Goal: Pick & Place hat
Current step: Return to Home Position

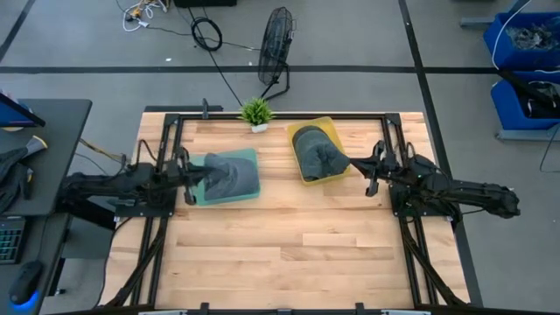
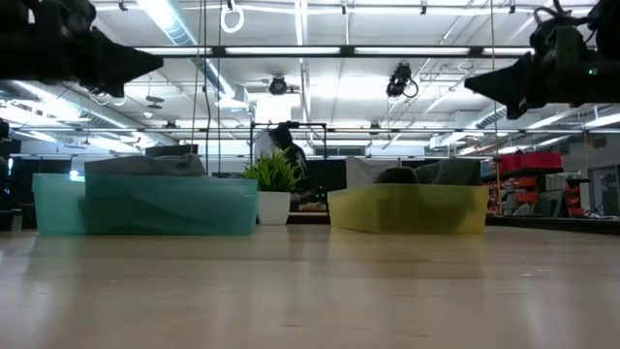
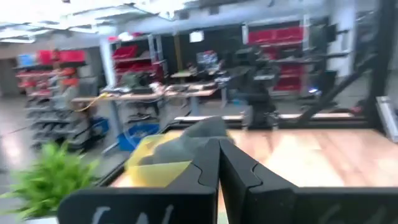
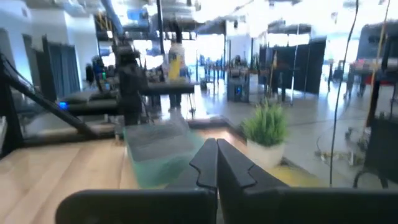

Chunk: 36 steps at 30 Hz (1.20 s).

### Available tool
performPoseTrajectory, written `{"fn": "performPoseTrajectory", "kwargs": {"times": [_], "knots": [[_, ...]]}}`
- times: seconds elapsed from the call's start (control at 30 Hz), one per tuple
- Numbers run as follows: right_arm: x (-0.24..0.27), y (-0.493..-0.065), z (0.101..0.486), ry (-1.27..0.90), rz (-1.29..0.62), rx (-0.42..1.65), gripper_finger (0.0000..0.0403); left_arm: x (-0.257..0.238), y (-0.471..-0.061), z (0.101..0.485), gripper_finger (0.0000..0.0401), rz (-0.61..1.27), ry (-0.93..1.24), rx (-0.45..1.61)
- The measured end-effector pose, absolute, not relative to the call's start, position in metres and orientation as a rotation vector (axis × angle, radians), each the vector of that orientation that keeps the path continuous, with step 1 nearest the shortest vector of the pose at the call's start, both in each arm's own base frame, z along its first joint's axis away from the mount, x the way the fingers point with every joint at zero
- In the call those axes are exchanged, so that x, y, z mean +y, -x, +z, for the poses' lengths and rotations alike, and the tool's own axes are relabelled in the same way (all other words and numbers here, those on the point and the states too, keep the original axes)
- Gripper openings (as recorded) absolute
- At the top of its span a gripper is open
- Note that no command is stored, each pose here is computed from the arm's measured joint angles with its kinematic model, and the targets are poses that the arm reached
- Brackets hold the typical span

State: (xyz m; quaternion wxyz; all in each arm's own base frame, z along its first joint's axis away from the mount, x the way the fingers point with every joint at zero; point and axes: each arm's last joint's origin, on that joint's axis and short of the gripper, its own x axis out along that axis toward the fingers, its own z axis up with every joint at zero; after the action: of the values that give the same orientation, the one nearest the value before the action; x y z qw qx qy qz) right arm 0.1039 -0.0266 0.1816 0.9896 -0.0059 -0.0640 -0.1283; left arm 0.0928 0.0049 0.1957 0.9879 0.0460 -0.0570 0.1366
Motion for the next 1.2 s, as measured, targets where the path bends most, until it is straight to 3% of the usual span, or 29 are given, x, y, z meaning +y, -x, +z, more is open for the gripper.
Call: {"fn": "performPoseTrajectory", "kwargs": {"times": [0.13,0.37,0.7,1.2], "knots": [[-0.027,-0.104,0.178,-0.009,-0.266,-0.092,0.0002,0.003,-0.098,0.172,0.0007,0.226,-0.083,-0.045],[-0.027,-0.104,0.174,-0.005,-0.267,-0.041,0.0011,0.003,-0.100,0.169,0.0007,0.218,0.037,-0.017],[-0.027,-0.103,0.155,-0.036,-0.267,0.153,0.0015,0.003,-0.100,0.169,0.0007,0.218,0.042,-0.017],[-0.027,-0.104,0.155,-0.036,-0.259,0.148,0.0018,0.003,-0.100,0.169,0.0007,0.219,0.042,-0.016]]}}
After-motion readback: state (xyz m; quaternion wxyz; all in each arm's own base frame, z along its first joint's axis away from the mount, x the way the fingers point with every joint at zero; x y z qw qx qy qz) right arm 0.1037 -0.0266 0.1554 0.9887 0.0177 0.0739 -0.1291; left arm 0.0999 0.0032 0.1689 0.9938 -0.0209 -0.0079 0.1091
